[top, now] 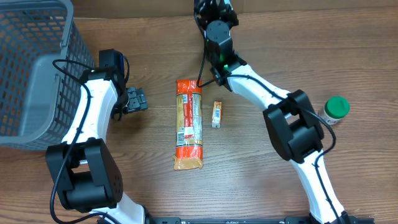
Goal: Scan the item barcode
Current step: 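Hold the mint-green packet under the white scanner with the right gripper, then carry the packet right and lower it beside the jar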
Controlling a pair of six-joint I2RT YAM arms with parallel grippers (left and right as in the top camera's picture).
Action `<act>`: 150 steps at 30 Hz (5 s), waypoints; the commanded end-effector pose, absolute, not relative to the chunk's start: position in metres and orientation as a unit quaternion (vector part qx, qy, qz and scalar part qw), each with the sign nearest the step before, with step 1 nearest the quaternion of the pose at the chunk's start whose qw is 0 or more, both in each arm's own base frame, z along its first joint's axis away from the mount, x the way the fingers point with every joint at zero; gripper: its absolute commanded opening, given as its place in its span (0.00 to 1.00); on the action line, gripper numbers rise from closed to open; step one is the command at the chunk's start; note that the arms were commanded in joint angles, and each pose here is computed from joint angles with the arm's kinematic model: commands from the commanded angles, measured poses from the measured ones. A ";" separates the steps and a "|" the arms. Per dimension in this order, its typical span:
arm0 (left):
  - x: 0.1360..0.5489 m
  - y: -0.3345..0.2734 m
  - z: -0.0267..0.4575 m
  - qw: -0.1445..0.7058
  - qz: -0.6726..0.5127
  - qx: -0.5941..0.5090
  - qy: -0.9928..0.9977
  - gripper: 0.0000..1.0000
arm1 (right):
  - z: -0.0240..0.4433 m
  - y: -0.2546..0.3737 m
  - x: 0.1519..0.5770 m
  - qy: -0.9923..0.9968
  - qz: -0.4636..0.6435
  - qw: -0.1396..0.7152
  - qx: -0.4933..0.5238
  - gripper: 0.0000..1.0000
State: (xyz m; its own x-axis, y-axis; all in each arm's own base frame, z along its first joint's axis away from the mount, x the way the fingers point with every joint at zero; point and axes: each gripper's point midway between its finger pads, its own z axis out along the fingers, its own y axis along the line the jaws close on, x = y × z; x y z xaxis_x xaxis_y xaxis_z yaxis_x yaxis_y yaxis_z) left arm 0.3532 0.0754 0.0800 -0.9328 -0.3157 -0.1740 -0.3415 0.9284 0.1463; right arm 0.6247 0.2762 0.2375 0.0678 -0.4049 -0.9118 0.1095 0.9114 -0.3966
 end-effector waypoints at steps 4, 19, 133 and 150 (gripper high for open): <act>0.355 0.077 0.089 0.086 0.092 -0.162 0.979 1.00 | 0.213 0.283 0.631 0.638 -0.265 0.695 -0.197 0.04; 0.355 0.077 0.089 0.086 0.092 -0.162 0.979 1.00 | 0.205 0.307 0.626 0.597 -0.313 0.681 -0.284 0.04; 0.355 0.077 0.089 0.086 0.092 -0.162 0.979 1.00 | 0.064 0.058 0.369 0.995 0.005 0.094 0.008 0.64; 0.355 0.077 0.089 0.086 0.092 -0.162 0.979 1.00 | 0.029 0.046 0.368 0.992 -0.027 0.122 0.012 0.49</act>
